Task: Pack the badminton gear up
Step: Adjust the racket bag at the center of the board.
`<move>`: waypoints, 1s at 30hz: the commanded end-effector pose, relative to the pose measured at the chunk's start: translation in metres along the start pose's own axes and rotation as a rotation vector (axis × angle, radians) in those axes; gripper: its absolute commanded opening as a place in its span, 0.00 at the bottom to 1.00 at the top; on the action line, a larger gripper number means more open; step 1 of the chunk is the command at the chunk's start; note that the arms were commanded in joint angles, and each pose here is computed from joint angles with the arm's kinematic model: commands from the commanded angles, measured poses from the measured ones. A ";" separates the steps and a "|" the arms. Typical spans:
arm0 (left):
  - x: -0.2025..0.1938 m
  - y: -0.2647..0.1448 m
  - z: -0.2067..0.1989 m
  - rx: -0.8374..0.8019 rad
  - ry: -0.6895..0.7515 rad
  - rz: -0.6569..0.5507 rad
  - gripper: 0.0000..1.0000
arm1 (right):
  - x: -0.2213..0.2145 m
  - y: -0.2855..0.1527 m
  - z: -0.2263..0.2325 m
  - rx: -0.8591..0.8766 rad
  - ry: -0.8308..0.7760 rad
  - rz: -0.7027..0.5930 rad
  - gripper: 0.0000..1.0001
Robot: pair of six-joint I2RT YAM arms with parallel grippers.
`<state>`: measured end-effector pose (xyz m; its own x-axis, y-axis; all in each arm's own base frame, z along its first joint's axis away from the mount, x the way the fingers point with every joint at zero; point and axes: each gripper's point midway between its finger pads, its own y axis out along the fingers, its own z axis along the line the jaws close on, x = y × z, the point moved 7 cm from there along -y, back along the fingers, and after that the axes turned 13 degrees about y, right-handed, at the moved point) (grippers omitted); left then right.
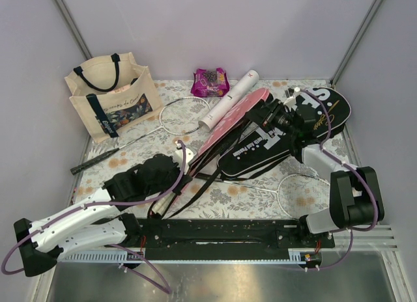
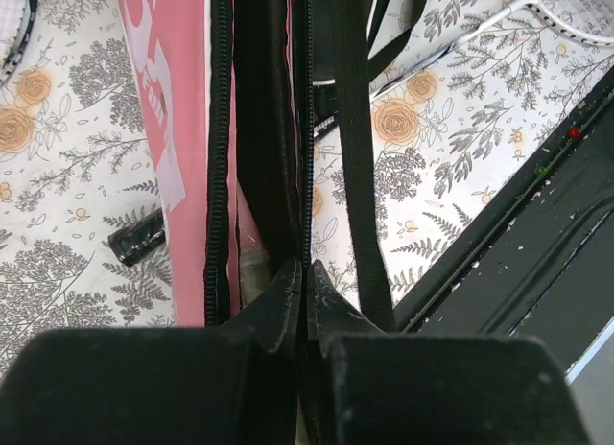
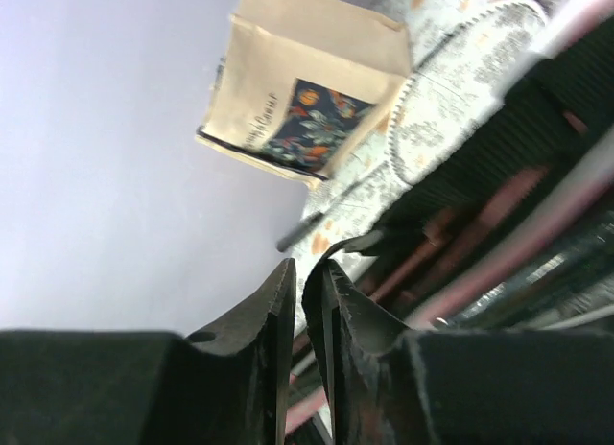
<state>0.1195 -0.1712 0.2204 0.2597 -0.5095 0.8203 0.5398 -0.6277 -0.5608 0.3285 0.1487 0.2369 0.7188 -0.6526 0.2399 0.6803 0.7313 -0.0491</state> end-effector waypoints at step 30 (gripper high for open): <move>0.040 -0.021 0.005 -0.006 -0.150 -0.221 0.00 | 0.035 -0.031 0.079 -0.246 -0.635 -0.043 0.95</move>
<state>0.1197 -0.1705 0.2277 0.3130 -0.4035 0.8598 0.5585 -0.6540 -0.5102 0.3253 0.1412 0.3050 0.6693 -0.4647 0.5798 0.7036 0.6471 -0.2935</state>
